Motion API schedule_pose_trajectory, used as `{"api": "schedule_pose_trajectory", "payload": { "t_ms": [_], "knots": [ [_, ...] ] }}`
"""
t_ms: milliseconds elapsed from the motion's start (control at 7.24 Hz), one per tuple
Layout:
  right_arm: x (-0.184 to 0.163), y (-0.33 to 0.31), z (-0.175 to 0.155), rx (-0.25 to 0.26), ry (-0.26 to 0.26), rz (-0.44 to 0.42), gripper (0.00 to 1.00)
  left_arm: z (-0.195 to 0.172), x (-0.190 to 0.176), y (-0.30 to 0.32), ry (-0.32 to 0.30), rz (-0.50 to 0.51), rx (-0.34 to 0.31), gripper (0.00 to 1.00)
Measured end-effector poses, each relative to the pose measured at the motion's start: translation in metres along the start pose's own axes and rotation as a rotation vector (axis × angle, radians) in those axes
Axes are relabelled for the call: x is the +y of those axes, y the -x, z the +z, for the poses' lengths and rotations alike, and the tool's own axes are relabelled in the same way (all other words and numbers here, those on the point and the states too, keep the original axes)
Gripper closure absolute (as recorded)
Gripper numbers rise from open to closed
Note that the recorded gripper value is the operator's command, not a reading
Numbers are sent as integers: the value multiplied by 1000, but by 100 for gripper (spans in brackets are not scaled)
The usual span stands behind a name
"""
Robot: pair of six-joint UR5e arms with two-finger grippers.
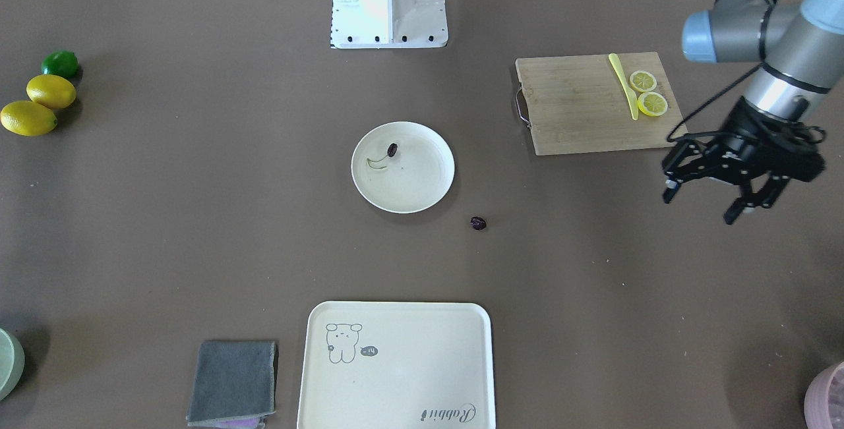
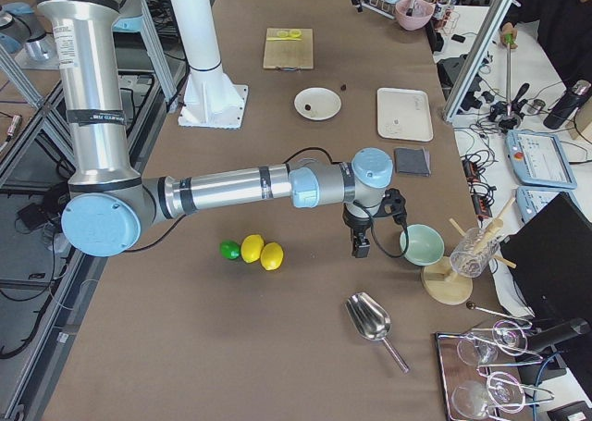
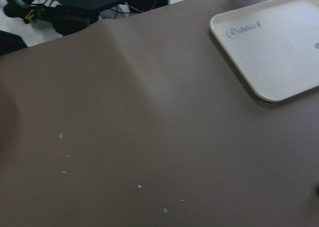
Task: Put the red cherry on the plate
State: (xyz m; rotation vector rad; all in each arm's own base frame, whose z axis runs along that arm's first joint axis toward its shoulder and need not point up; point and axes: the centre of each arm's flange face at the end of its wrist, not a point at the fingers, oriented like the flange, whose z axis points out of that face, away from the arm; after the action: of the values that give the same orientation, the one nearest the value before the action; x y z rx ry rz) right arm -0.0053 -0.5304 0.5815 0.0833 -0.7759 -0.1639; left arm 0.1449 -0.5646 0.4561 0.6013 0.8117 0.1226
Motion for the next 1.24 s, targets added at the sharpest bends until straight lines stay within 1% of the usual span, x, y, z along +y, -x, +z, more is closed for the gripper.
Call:
{"api": "schedule_pose_trajectory", "payload": {
  "t_ms": [138,276,553,691,829,967,1243],
  "knots": [
    [10,-15,4,14,10,13,0,-14,24,67,51,-18,-42,2],
    [17,-29,3,24,10,26,0,-36,58,132,106,-57,-78,2],
    [32,-49,-8,25,-4,39,0,-85,126,232,158,-139,-144,2],
    [39,-52,-14,22,-10,50,0,-106,147,263,173,-205,-137,2],
    [45,-51,-18,21,-14,55,0,-124,155,277,172,-261,-115,2],
    [51,-50,-20,22,-17,56,0,-134,157,280,167,-286,-103,2],
    [56,-51,-21,27,-18,59,0,-142,150,269,154,-298,-94,2]
  ]
}}
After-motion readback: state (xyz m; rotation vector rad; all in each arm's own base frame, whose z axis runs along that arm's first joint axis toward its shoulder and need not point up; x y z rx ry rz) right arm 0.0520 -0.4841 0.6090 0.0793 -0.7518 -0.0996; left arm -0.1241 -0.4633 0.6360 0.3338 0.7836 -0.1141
